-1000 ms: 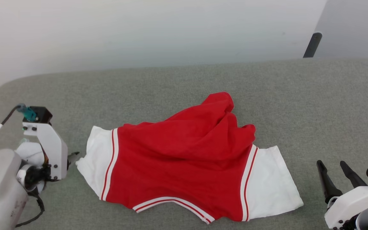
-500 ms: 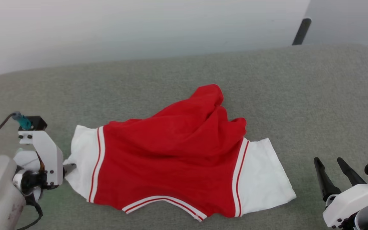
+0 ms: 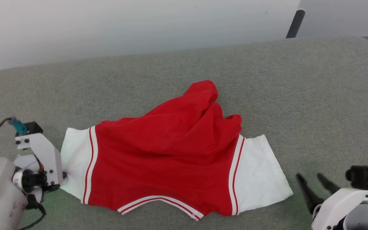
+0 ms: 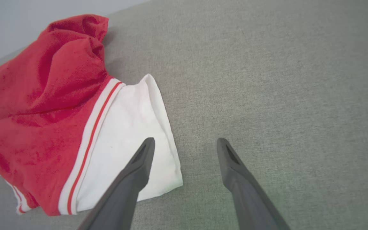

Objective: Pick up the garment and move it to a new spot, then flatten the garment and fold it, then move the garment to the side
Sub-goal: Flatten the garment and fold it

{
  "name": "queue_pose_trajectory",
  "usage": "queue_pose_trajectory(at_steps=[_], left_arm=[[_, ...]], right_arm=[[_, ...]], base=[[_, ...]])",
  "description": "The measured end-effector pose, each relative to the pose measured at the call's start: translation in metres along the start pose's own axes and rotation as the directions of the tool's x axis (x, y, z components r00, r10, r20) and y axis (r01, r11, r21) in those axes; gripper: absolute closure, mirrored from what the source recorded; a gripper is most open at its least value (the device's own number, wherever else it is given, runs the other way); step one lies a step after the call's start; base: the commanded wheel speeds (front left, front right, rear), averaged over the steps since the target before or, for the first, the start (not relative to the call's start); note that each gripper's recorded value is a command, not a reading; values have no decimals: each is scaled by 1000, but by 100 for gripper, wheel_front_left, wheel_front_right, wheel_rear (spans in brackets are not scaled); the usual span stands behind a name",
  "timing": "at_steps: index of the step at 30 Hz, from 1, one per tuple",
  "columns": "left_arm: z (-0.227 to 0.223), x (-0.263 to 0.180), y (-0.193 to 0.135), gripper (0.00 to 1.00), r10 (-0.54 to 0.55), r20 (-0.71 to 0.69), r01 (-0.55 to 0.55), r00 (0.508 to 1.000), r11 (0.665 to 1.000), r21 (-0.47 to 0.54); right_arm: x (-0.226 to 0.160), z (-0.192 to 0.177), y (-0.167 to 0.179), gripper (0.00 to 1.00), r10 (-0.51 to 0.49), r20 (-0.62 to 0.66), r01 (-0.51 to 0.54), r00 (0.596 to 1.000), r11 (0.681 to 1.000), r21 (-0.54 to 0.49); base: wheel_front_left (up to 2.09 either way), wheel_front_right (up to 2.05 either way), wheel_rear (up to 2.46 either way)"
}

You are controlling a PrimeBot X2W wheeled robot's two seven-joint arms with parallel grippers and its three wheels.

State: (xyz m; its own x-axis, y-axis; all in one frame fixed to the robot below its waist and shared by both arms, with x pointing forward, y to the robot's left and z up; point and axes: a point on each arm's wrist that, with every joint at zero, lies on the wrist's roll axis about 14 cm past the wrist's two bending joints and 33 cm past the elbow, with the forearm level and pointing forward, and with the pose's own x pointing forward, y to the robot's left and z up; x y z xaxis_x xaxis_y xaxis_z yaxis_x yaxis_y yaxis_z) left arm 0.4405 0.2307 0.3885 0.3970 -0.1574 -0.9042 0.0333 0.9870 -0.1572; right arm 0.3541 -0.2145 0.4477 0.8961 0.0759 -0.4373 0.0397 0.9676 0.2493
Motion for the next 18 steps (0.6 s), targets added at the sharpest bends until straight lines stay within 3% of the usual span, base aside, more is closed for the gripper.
queue_pose_trajectory(at_steps=[6, 18], left_arm=[[2, -3, -1, 100, -5, 13, 5, 1000, 1000, -1], [12, 1, -8, 100, -31, 39, 31, 999, 999, 11]], right_arm=[[-2, -19, 17, 0, 57, -148, -57, 987, 998, 4], [11, -45, 15, 0, 29, -313, -30, 949, 1000, 2]], base=[[0, 0, 0], [0, 0, 0]])
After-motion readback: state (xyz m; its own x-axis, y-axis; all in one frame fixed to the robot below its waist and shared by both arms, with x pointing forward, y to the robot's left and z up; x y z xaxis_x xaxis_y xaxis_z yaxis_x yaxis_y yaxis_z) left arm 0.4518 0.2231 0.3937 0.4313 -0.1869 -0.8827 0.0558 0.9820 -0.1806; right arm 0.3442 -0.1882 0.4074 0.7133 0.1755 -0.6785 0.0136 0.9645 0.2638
